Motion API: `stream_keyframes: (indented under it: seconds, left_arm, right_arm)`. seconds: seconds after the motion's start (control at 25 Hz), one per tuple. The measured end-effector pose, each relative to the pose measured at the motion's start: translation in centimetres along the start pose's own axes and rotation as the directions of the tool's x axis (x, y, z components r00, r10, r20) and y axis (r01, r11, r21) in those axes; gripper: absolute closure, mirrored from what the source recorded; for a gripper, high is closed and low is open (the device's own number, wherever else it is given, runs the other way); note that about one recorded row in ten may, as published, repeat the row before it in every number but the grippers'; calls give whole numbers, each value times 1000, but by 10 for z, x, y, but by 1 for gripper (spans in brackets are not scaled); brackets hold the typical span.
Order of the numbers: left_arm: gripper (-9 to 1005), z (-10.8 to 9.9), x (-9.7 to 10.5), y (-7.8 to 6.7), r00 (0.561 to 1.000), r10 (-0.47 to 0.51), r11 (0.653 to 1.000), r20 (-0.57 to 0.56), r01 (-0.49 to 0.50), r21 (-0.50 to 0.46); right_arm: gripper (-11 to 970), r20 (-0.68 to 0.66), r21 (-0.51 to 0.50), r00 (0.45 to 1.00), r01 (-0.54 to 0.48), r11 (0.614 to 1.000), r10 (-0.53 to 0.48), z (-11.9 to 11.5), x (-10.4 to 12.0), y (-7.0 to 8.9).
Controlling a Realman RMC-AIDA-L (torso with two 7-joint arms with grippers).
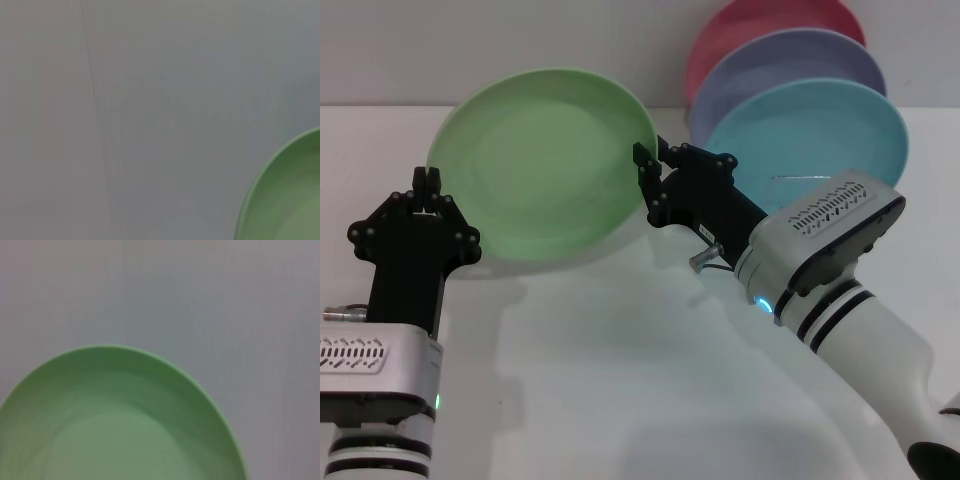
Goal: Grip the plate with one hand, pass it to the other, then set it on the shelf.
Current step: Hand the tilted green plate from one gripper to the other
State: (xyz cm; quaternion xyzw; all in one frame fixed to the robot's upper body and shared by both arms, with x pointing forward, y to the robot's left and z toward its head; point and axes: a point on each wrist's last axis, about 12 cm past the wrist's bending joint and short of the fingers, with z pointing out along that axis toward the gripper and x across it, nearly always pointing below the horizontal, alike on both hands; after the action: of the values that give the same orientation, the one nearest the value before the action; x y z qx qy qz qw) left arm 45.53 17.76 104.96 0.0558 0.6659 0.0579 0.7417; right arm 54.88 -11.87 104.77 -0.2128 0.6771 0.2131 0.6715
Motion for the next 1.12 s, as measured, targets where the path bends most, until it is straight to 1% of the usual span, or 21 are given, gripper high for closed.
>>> stream_keyframes:
  seconds: [0.68, 0.92, 1.12]
  left_arm:
    - [970, 0, 0, 0, 1000, -2, 1000, 1, 2, 0]
    - [971, 0, 0, 0, 1000, -2, 1000, 0, 2, 0]
    - [972, 0, 0, 0, 1000, -4, 1000, -1, 4, -2]
  right_arm:
    - [806, 0, 0, 1000, 4, 1000, -4, 0, 0, 0]
    - [849, 0, 0, 1000, 4, 1000, -4, 0, 0, 0]
    - [850, 1, 1, 1000, 4, 1000, -4, 0, 0, -1]
